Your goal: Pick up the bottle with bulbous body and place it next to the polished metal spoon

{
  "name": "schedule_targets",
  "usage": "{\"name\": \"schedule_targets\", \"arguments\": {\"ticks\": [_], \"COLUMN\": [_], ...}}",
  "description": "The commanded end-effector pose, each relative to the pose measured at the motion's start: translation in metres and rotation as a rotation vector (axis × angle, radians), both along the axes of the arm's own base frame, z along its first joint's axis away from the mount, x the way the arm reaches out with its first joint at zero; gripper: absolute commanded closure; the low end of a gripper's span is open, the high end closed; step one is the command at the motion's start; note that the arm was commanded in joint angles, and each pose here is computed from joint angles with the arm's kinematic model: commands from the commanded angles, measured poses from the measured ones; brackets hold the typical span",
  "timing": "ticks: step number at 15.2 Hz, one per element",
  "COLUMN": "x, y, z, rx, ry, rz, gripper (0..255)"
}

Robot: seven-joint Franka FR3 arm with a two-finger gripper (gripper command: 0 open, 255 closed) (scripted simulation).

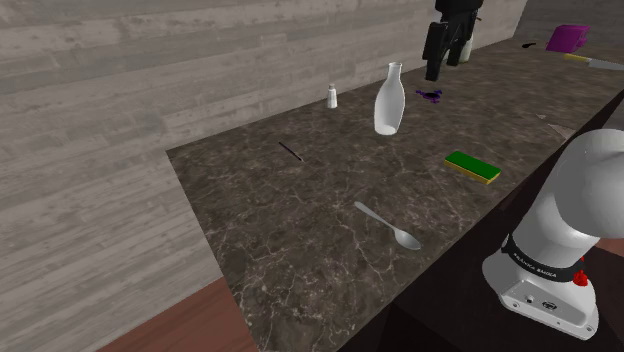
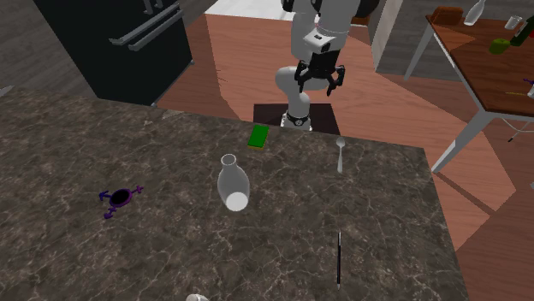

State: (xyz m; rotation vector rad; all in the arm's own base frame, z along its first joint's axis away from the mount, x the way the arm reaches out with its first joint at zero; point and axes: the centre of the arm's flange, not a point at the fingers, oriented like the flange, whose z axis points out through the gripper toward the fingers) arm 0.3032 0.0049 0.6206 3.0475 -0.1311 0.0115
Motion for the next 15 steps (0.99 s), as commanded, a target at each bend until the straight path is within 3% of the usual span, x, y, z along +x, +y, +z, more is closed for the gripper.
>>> {"name": "schedule_targets", "arguments": {"ticks": [1, 15], "x": [0.0, 0.116], "y": [0.0, -0.149], "z": [0.0, -0.03], "rx": [0.0, 0.043], "ry": [0.0, 0.021], "rz": [0.0, 0.054], "gripper": [0, 0]}}
